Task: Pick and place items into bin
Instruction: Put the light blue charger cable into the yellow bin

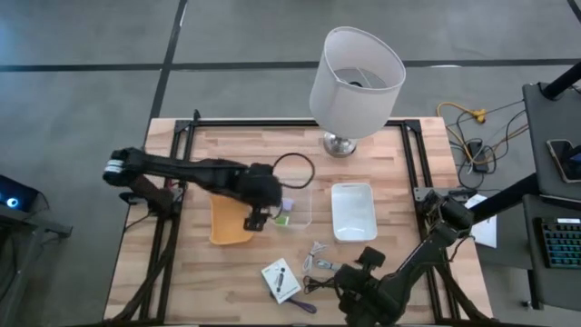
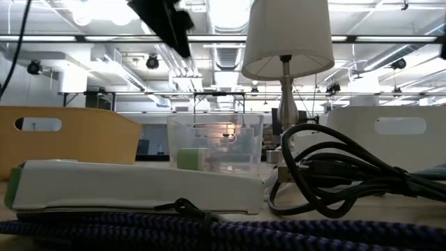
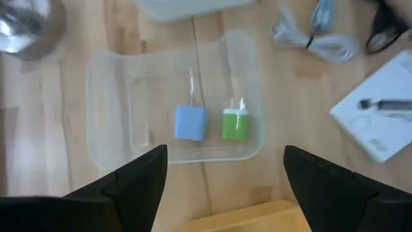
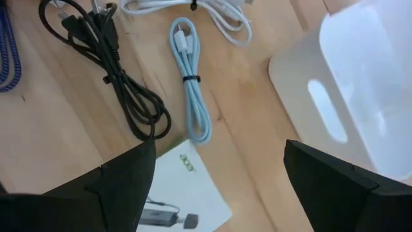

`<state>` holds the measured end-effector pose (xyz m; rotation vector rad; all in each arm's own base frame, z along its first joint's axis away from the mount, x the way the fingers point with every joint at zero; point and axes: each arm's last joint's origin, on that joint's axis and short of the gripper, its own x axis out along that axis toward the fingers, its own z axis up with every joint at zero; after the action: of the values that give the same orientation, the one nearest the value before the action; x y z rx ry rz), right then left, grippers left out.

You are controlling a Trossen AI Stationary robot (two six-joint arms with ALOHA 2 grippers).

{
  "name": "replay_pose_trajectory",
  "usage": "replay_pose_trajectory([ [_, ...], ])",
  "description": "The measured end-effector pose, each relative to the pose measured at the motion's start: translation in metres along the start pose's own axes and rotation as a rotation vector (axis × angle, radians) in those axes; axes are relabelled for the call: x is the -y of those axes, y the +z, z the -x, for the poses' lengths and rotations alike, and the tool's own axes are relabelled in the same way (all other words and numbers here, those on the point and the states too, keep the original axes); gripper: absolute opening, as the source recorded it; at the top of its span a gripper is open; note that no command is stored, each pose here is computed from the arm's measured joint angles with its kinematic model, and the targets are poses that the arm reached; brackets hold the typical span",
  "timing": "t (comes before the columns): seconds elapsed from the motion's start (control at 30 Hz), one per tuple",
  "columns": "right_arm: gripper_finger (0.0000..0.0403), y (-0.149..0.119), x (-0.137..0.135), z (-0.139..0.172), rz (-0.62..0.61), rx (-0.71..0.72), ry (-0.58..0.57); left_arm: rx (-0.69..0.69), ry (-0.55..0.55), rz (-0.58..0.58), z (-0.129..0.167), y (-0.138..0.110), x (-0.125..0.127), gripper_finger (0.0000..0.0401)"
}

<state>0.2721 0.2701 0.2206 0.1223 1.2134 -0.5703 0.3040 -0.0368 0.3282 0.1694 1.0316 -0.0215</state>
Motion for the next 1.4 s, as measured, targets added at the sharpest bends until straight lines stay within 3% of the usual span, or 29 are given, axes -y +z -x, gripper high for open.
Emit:
replay_pose_trajectory([
  [0.23,0.0325,0.013,-0.004,-0.006,0.073,-0.009,0.072,0.094,-0.069,0.041,0.039,-0.015,0.034,0.0292],
  [0.4,0.0325,0.017,-0.013,-0.011,0.124,-0.041,0.190,0.062,-0.133,0.111,0.044,-0.037,0.063,0.0292],
  [0.6,0.0325,0.013,-0.017,-0.001,0.262,0.062,0.187,0.021,-0.195,0.117,0.048,-0.060,0.106,0.0292],
  [0.8,0.0325,0.005,-0.018,-0.003,0.400,-0.006,0.224,-0.011,-0.208,0.123,0.045,-0.075,0.137,0.0292],
  [1.0,0.0325,0.017,-0.014,-0.018,0.323,-0.058,0.235,-0.073,-0.175,0.205,0.028,-0.092,0.149,0.0292],
  [1.2,0.0321,0.031,-0.010,-0.042,0.221,-0.079,0.266,0.004,-0.197,0.254,0.029,-0.090,0.151,0.0292],
  [1.4,0.0266,0.041,0.000,-0.064,0.199,-0.141,0.258,0.065,-0.155,0.273,0.036,-0.090,0.144,0.0292],
])
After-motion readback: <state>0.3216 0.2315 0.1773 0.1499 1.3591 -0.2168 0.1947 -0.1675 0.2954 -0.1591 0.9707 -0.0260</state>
